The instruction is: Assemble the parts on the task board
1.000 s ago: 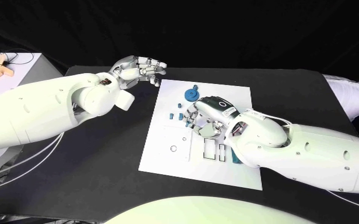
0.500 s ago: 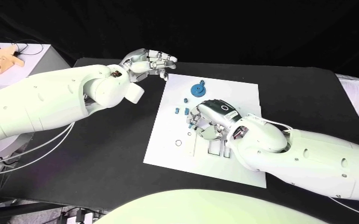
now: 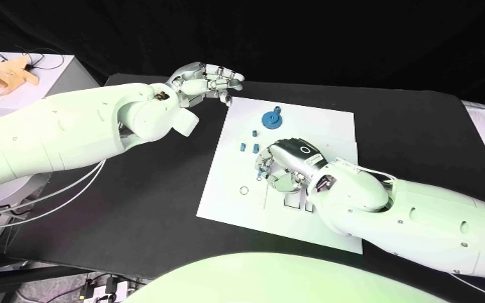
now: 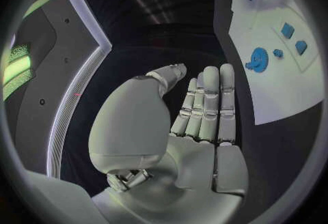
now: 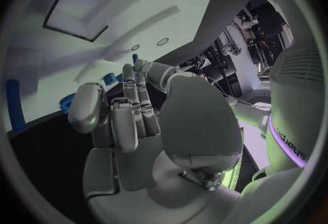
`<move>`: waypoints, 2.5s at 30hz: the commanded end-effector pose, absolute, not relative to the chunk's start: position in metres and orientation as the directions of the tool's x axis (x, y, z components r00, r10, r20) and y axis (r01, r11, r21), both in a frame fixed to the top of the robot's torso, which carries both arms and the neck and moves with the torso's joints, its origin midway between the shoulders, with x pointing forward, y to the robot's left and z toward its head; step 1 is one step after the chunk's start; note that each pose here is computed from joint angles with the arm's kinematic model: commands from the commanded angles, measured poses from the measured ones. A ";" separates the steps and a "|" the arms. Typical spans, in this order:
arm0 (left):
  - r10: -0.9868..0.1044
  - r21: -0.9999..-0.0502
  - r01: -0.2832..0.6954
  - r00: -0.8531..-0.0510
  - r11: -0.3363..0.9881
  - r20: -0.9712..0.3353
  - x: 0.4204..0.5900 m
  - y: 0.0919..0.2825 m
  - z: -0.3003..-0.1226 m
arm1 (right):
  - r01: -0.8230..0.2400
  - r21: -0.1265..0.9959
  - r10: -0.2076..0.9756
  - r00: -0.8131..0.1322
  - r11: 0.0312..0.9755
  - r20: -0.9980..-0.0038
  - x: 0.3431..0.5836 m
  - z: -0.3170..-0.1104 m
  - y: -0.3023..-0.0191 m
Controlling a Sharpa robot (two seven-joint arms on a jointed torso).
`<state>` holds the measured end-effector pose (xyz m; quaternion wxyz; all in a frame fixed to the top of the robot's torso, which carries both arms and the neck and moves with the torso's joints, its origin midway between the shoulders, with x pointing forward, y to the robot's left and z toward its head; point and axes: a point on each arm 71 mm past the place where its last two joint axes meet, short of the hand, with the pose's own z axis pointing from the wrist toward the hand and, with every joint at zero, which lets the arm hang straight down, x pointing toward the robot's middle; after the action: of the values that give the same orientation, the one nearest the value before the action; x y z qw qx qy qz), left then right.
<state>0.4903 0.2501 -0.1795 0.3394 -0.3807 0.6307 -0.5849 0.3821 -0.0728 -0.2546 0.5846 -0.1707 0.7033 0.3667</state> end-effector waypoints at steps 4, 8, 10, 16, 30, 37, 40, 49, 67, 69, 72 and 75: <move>-0.868 -0.997 -0.073 -0.496 0.022 0.017 0.490 0.248 -0.179 | -0.679 0.297 0.165 -0.254 0.671 -0.953 0.380 -0.257 -0.070; -0.869 -0.997 -0.074 -0.495 0.023 0.017 0.490 0.249 -0.179 | -0.680 0.298 0.161 -0.258 0.670 -0.953 0.379 -0.258 -0.069; -0.869 -0.997 -0.074 -0.494 0.023 0.017 0.490 0.249 -0.179 | -0.680 0.297 0.158 -0.261 0.670 -0.952 0.379 -0.258 -0.069; -0.870 -0.997 -0.076 -0.493 0.024 0.016 0.491 0.250 -0.179 | -0.679 0.298 0.152 -0.267 0.671 -0.952 0.378 -0.260 -0.069; -0.870 -0.997 -0.078 -0.492 0.027 0.015 0.491 0.251 -0.180 | -0.670 0.288 0.136 -0.271 0.684 -0.953 0.379 -0.263 -0.072; -0.870 -0.996 -0.080 -0.492 0.029 0.015 0.491 0.251 -0.180 | -0.669 0.284 0.136 -0.266 0.686 -0.954 0.379 -0.263 -0.072; -0.870 -0.996 -0.081 -0.492 0.030 0.014 0.491 0.252 -0.180 | -0.670 0.284 0.138 -0.264 0.686 -0.955 0.379 -0.263 -0.072; -0.869 -0.996 -0.084 -0.495 0.032 0.014 0.491 0.252 -0.180 | -0.674 0.283 0.127 -0.272 0.682 -0.954 0.377 -0.264 -0.069; -0.867 -0.996 -0.085 -0.497 0.034 0.013 0.491 0.252 -0.180 | -0.692 0.284 0.063 -0.326 0.664 -0.943 0.369 -0.277 -0.062; -0.867 -0.996 -0.086 -0.497 0.034 0.013 0.491 0.252 -0.180 | -0.691 0.289 0.082 -0.317 0.663 -0.945 0.369 -0.276 -0.063; -0.867 -0.996 -0.087 -0.498 0.035 0.013 0.490 0.252 -0.180 | -0.685 0.301 0.127 -0.293 0.663 -0.948 0.370 -0.273 -0.065; -0.867 -0.996 -0.088 -0.499 0.035 0.013 0.490 0.252 -0.180 | -0.677 0.307 0.155 -0.277 0.669 -0.948 0.372 -0.272 -0.068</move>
<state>0.4914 0.2543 -0.1810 0.3398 -0.3819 0.6350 -0.5792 0.3733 -0.0668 -0.2698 0.5679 -0.1891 0.7170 0.3573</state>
